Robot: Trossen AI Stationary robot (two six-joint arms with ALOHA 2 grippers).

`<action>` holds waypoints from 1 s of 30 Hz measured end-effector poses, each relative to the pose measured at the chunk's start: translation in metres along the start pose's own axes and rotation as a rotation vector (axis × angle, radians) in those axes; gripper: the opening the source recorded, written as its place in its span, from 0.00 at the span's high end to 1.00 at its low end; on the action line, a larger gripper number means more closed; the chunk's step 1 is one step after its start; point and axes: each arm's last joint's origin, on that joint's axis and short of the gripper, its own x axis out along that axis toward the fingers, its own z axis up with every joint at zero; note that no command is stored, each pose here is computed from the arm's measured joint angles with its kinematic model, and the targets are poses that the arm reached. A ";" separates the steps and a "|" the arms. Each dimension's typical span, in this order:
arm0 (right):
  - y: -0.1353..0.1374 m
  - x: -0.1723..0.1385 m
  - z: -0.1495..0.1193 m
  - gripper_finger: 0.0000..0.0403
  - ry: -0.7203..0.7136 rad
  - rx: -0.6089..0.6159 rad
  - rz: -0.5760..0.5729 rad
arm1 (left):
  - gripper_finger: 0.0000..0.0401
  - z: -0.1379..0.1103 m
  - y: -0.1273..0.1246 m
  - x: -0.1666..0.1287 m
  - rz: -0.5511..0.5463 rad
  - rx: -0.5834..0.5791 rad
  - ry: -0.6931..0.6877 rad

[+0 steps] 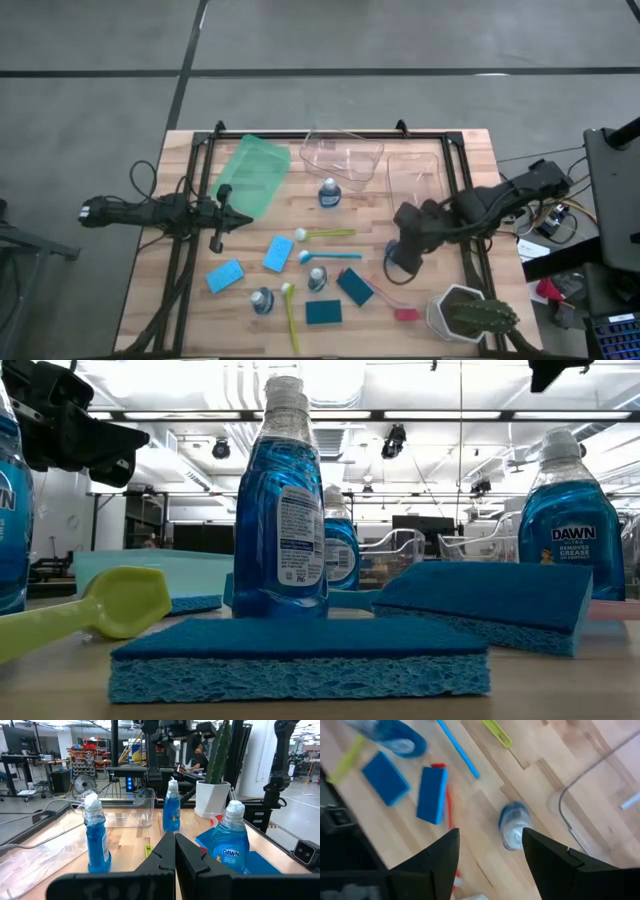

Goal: Pick & Place Kitchen Sink Supplies
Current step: Put the blue dishwashing liquid bottle into the right transparent bin

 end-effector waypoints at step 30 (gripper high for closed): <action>-0.001 0.043 -0.016 0.48 0.078 0.047 -0.167 | 1.00 0.000 0.000 0.000 0.000 0.000 0.000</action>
